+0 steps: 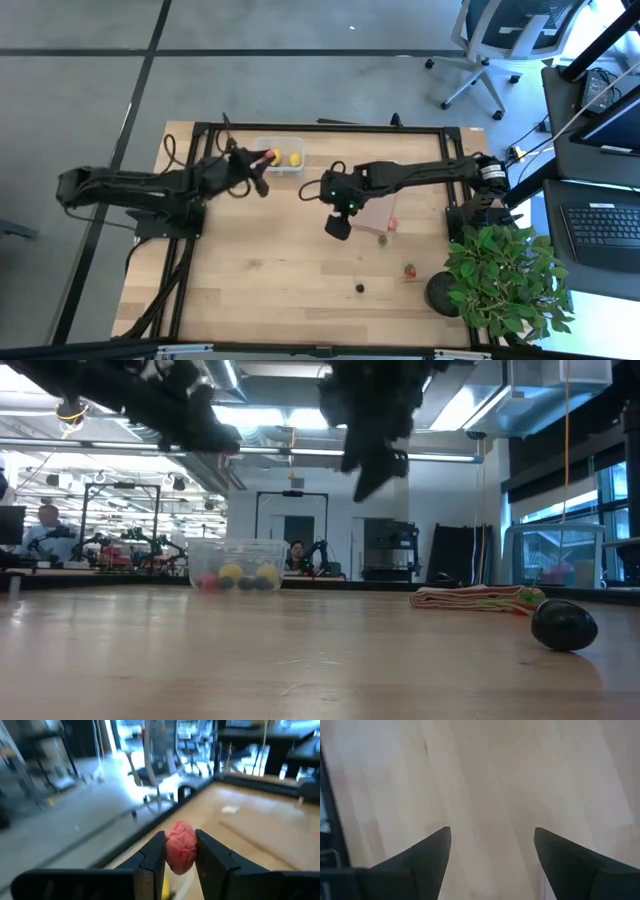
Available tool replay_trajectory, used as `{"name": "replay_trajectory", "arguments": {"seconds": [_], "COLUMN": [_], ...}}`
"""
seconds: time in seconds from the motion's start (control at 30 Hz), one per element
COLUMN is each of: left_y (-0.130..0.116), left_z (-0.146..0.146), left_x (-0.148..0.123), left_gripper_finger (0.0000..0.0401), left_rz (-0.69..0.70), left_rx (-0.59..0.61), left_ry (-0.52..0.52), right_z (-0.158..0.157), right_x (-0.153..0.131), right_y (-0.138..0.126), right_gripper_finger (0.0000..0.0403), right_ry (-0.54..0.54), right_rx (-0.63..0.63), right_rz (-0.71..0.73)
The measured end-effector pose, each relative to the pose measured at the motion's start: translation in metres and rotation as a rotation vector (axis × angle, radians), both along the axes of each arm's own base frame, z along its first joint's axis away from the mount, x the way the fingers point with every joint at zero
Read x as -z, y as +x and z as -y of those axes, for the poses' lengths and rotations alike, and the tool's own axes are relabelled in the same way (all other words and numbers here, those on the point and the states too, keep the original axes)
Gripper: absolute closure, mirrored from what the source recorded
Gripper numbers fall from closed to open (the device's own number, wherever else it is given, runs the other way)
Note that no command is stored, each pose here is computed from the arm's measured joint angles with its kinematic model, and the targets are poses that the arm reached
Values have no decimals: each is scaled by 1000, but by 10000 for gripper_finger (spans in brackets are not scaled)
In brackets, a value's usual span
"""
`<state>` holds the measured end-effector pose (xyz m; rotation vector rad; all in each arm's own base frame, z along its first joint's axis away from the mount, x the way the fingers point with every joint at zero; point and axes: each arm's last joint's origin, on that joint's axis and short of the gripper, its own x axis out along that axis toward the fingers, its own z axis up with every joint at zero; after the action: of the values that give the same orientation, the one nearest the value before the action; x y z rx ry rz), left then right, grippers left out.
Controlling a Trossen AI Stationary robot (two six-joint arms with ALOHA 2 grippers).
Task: Pick and placing Produce into tupperware
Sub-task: Put the peach into the transparent bin
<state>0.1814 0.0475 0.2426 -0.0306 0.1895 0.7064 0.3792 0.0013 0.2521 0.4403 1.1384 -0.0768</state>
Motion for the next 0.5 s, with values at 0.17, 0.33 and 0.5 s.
{"name": "replay_trajectory", "arguments": {"seconds": [0.17, 0.33, 0.5], "left_y": [-1, 0, 0], "left_z": [-23, -44, -63], "left_x": [14, 29, 46], "left_gripper_finger": [307, 295, 293], "left_rz": [-61, -106, -170], "left_rx": [13, -15, -67], "left_ry": [-113, -197, -259], "right_z": [1, 1, 1], "right_x": [21, 31, 31], "right_y": [-7, -9, -8], "right_gripper_finger": [115, 115, 115], "right_ry": [-15, -16, -16], "right_rx": [8, 10, 10], "right_rz": [-53, -56, -38]}}
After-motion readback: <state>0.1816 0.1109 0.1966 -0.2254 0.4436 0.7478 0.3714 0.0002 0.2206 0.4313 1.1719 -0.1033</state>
